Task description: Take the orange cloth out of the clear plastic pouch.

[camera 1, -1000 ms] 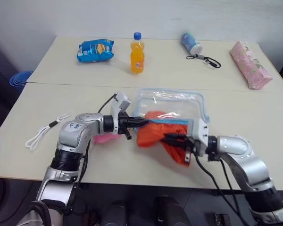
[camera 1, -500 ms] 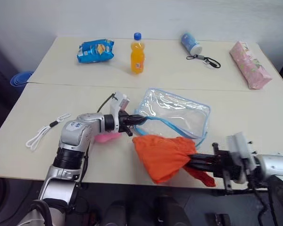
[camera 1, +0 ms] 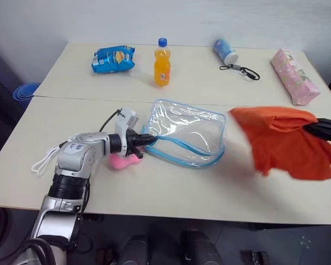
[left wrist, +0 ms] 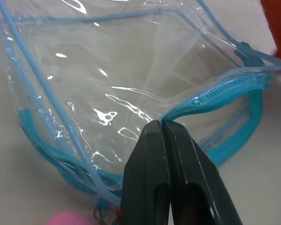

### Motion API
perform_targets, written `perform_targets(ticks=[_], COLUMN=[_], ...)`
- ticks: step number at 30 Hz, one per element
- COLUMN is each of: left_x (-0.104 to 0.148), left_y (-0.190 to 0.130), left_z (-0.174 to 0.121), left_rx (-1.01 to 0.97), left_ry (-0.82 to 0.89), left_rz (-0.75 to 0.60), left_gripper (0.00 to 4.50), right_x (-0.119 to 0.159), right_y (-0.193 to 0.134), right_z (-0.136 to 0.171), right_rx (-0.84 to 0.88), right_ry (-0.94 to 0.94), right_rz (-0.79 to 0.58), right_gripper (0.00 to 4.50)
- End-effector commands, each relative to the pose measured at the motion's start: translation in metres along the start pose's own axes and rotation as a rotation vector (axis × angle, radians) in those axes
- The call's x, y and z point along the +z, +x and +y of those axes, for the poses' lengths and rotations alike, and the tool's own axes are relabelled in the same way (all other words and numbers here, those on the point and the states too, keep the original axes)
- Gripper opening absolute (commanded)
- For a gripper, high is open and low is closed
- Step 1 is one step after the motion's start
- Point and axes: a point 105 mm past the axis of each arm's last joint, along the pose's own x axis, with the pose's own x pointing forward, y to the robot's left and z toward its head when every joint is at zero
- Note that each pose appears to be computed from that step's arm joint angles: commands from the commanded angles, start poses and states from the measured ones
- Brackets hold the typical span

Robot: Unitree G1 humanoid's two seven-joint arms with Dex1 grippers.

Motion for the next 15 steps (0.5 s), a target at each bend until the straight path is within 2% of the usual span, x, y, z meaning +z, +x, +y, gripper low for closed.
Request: perform_targets(ticks=[1,6,9,11,12,13,14,15], left_x=[0.004,-0.001,-0.002,-0.002,-0.001,0.001,0.002,0.003], left_y=[-0.005,-0.007,-0.007,-0.007,-0.007,-0.008,-0.008,-0.009], left_z=[-0.009,-0.012,-0.013,-0.014,-0.015,-0.017,-0.019,-0.02], left_rx=[0.001,0.022,0.028,0.017,0.014,-0.005,-0.019,-0.025], left_ry=[0.0,-0.026,-0.026,-0.01,-0.003,0.003,0.007,0.006], left_rz=[-0.038,-0.046,-0.046,-0.037,-0.039,-0.046,-0.053,-0.059], left_gripper=[0.0,0.0,0.0,0.0,0.0,0.0,0.45,0.63], right_x=[-0.024,-0.073,-0.115,-0.143,-0.15,-0.152,-0.151,-0.151], right_y=[-0.002,0.01,0.021,0.017,0.014,0.012,0.011,0.008], right_z=[-0.007,0.008,0.024,0.033,0.04,0.042,0.042,0.044], right_rx=[0.041,0.147,0.121,0.1,0.114,0.117,0.117,0.125], right_ry=[-0.202,-0.361,-0.248,-0.15,-0.08,-0.094,-0.122,-0.083], right_rz=[0.164,0.329,0.314,0.331,0.327,0.327,0.318,0.316], right_gripper=[0.05,0.05,0.05,0.05,0.25,0.49,0.67,0.98])
